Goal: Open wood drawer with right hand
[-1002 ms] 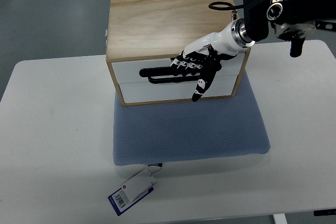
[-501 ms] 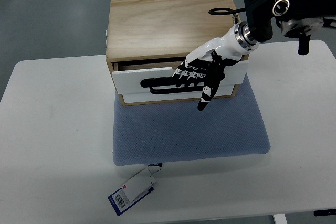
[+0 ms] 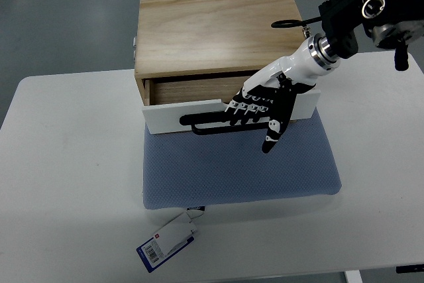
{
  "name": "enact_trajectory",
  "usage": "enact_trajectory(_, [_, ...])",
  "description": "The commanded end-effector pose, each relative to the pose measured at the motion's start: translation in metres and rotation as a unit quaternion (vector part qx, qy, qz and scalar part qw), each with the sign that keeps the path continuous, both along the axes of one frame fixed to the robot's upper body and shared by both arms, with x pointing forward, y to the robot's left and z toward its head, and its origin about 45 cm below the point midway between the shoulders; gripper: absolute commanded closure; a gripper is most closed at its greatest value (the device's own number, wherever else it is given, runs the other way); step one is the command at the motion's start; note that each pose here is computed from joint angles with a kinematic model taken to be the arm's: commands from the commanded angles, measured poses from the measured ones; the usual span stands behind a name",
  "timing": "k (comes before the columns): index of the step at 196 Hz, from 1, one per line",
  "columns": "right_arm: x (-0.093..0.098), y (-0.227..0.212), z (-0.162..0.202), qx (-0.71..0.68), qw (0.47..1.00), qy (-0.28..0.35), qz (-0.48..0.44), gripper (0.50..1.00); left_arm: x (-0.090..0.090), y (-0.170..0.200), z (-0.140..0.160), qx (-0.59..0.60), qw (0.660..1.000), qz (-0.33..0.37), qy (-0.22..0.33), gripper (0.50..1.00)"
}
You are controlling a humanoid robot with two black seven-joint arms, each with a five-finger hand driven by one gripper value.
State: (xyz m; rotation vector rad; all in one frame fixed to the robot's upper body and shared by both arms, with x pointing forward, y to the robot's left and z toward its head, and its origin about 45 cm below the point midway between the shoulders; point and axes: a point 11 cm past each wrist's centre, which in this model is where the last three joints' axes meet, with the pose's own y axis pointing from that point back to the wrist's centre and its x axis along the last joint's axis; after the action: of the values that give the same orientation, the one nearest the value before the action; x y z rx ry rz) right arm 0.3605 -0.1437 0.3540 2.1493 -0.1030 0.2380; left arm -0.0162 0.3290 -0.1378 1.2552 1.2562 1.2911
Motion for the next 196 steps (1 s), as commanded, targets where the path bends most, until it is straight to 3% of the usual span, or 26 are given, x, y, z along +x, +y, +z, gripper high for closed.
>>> enact_trajectory(1, [-0.004,0.000,0.001,0.001,1.000,0.005,0.004,0.570,0.000,0.000,0.000,0.000,1.000,0.000,-0.001,0.500])
enact_trajectory(74, [-0.018,0.004,0.008,0.004,1.000,0.008,0.021,0.568,0.000,0.000,0.000,0.000,1.000,0.000,0.000,0.500])
enact_trajectory(196, [-0.007,0.007,0.010,0.010,0.999,-0.032,-0.007,0.572,0.000,0.000,0.000,0.000,1.000,0.000,0.000,0.500])
